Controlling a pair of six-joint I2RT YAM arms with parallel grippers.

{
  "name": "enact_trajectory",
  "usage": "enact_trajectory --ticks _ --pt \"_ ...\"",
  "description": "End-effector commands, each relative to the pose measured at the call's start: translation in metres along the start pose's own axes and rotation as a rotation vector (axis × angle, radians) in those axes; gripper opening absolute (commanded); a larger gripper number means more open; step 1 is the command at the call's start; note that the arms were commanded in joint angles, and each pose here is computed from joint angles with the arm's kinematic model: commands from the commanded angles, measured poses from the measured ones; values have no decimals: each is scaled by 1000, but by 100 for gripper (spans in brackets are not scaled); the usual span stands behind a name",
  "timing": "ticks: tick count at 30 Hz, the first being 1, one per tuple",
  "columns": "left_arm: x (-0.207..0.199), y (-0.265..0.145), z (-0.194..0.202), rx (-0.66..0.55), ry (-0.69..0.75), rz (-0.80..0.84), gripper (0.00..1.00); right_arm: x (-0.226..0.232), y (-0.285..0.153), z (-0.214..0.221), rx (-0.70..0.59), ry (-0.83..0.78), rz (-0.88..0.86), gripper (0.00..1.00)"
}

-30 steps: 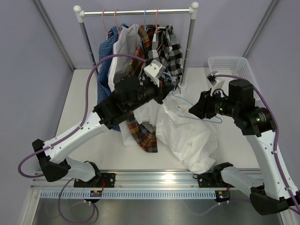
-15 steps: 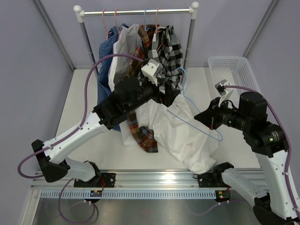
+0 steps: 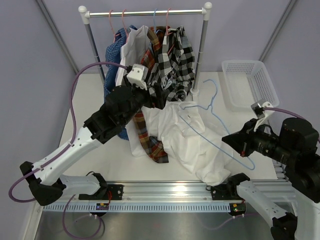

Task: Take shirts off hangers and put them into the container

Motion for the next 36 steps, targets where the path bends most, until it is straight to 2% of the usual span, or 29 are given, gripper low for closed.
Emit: enact_trajectory --ticks 1,5,8,12,16,20,26,36 --pt "20 2 17 20 -42 -98 99 -1 -25 15 87 -13 67 0" --pt "28 2 27 35 -44 -136 99 -1 -46 0 17 7 154 0" --pt "34 0 32 44 -33 -160 99 9 -59 -13 -51 -13 133 0" --pt "33 -4 32 50 -28 -150 99 9 -53 -38 -119 -25 137 0" --pt "34 -12 32 60 -32 -141 99 -10 -10 -68 -154 -11 160 0" --pt "39 -28 32 83 -21 -156 99 -37 29 -107 -215 -16 255 0" --pt "57 -60 40 118 19 -206 99 -69 80 -180 -397 -44 343 0" --pt "92 -98 64 145 70 -344 99 -109 158 -236 -479 -95 410 0"
Point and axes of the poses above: each gripper's point midway between its finger pads, its own y axis out along the fingers, its own x axis along the line the jaws close on, z = x × y, the point moved 3 cm from there along -y, back along the fingers
